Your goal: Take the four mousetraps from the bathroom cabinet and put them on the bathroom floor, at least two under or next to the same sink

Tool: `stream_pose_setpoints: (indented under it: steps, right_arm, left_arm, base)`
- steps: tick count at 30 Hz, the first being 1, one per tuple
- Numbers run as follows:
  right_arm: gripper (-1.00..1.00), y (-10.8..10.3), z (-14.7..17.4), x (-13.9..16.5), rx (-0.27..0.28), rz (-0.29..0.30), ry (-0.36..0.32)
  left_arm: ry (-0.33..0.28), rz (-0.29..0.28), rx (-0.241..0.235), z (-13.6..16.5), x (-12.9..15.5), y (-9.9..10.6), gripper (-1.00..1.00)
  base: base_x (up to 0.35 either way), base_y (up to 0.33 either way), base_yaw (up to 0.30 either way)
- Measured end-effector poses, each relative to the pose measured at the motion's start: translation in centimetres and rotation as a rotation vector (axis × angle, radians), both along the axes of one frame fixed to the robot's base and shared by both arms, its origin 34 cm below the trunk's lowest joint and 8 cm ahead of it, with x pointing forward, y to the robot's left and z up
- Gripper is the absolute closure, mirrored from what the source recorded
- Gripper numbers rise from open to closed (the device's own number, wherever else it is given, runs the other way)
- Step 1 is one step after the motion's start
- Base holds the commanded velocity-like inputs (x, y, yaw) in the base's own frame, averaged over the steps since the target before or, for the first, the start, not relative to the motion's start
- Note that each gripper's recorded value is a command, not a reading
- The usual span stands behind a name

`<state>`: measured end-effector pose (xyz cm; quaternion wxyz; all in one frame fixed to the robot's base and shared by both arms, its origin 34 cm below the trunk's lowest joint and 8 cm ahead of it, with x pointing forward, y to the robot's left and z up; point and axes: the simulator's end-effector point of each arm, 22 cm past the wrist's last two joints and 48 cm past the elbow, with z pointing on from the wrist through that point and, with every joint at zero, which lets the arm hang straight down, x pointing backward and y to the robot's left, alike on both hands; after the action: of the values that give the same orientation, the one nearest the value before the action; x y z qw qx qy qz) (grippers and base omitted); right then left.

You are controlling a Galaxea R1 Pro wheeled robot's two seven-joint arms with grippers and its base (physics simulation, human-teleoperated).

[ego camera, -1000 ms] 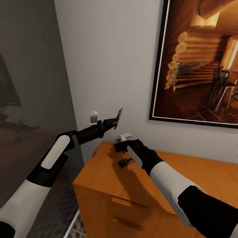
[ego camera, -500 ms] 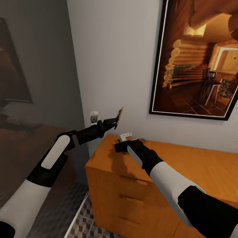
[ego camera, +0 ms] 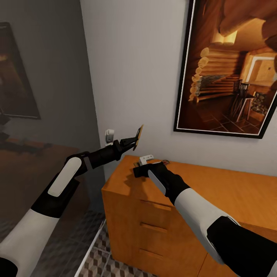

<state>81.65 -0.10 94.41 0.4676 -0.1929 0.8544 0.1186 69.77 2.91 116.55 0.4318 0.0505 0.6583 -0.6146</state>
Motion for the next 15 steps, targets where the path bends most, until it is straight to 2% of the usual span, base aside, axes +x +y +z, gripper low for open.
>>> stream_pose_setpoints:
  steps: [10,15]
  right_arm:
    - [1.00,-0.03,-0.05,0.00,0.000,-0.001,0.001]
    - [1.00,0.00,-0.08,0.02,-0.001,0.000,0.000]
  left_arm:
    - [0.000,0.000,0.000,0.00,0.00,0.00,1.00]
    - [0.000,-0.001,0.000,-0.03,0.04,-0.03,1.00]
  base:
    - [-0.001,0.000,0.000]
    - [-0.252,0.000,0.000]
